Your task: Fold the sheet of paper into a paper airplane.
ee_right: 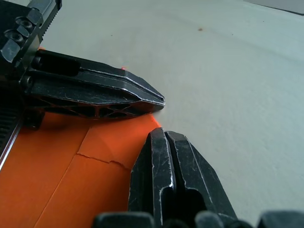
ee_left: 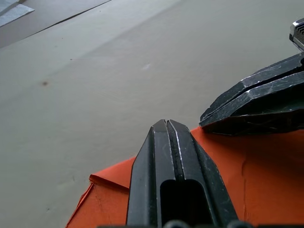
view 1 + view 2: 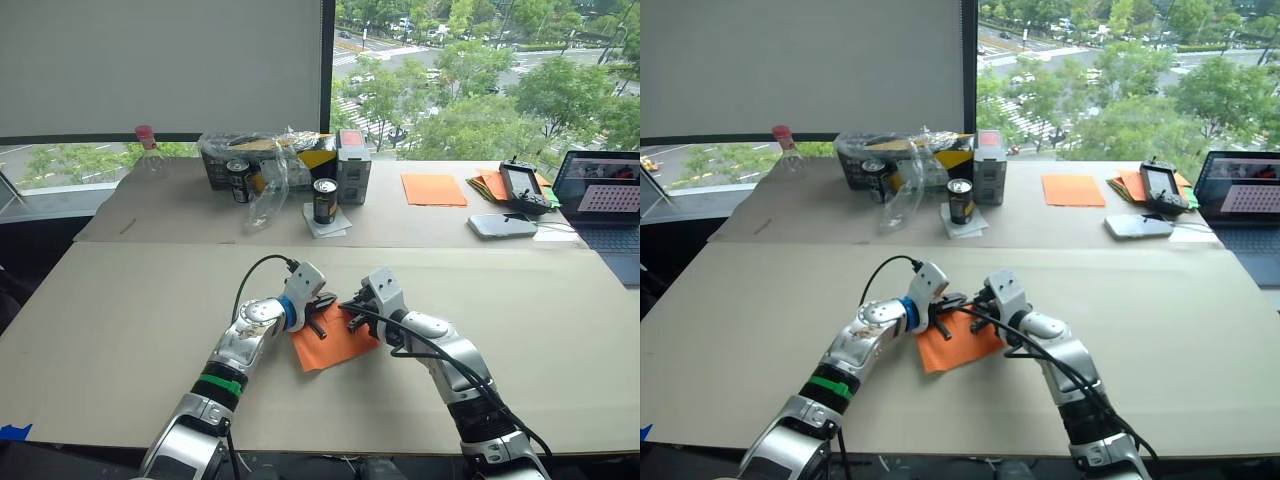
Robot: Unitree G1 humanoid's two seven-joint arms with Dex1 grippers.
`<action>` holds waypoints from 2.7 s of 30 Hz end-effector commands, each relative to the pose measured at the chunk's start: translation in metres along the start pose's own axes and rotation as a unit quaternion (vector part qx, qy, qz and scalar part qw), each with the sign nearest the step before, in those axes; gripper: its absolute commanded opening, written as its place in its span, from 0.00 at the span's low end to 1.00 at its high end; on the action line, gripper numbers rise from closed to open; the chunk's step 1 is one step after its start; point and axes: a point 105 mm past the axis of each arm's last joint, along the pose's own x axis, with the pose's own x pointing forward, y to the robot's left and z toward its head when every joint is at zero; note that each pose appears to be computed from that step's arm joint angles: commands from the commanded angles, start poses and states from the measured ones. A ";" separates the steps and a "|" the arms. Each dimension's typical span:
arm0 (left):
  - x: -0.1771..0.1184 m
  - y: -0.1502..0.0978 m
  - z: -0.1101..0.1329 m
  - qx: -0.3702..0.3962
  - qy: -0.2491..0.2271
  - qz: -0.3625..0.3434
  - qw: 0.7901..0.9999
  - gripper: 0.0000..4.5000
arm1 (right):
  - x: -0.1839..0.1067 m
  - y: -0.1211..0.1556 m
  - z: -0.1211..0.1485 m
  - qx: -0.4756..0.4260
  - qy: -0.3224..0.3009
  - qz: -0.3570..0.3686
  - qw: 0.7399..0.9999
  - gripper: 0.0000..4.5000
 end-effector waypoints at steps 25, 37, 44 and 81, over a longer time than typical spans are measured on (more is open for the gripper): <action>-0.054 0.062 -0.012 -0.040 -0.008 0.173 0.984 0.00 | 0.005 0.005 -0.043 0.031 0.075 -0.021 0.996 0.01; -0.098 0.065 0.015 -0.076 -0.096 0.139 0.983 0.00 | -0.001 0.013 0.010 -0.029 -0.013 0.026 0.999 0.01; -0.136 0.081 0.002 -0.246 -0.047 0.151 0.956 0.00 | -0.002 0.016 0.018 -0.104 -0.011 0.058 0.993 0.01; -0.110 0.035 -0.013 -0.539 0.041 0.112 0.834 0.79 | 0.008 0.029 0.004 -0.098 -0.004 0.066 0.993 0.00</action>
